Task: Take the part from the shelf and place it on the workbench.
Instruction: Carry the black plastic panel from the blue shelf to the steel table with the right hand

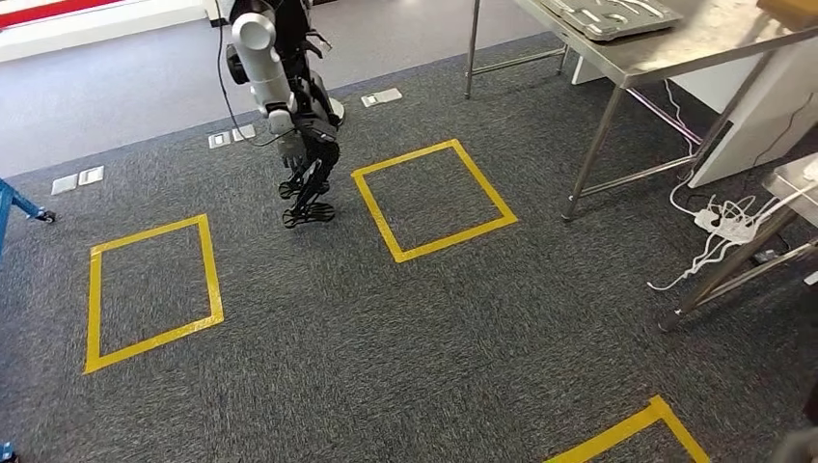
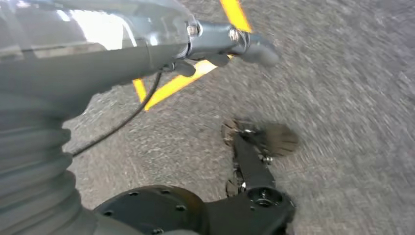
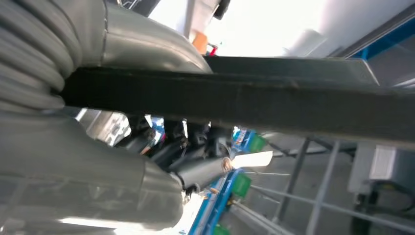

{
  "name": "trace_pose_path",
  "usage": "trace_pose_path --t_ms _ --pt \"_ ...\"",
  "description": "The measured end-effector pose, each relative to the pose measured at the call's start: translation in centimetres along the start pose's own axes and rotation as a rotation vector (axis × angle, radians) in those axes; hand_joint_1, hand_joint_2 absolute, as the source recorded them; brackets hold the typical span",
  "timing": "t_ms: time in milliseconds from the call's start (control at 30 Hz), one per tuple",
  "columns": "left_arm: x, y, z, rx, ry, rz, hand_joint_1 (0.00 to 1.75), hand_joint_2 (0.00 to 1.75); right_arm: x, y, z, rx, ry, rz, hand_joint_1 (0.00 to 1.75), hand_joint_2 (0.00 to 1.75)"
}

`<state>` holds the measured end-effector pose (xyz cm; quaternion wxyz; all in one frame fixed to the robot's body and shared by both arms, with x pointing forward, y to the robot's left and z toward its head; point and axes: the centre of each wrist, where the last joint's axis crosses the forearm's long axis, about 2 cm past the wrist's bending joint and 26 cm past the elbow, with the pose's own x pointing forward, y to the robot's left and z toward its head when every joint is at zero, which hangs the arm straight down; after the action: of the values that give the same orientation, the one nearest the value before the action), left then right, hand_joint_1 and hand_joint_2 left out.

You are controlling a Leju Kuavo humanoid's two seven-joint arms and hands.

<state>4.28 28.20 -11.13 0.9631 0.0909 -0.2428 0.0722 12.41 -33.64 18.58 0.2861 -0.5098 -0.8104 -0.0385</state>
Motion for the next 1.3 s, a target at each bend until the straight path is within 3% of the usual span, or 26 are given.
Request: trace_pose_path --t_ms 400,867,1300 --pt "-0.2 0.5 0.0 0.003 0.012 -0.027 0.0 1.75 -0.1 0.2 -0.1 -0.03 0.009 -0.031 1.75 1.75" --pt "0.1 1.2 -0.2 0.025 -0.045 -0.002 0.0 1.75 -0.4 0.7 0.0 -0.033 0.022 -0.044 1.75 1.75" --pt "-0.4 0.6 0.1 0.018 0.015 -0.003 0.0 1.75 -0.4 0.9 -0.1 -0.025 0.019 -0.033 1.75 1.75"
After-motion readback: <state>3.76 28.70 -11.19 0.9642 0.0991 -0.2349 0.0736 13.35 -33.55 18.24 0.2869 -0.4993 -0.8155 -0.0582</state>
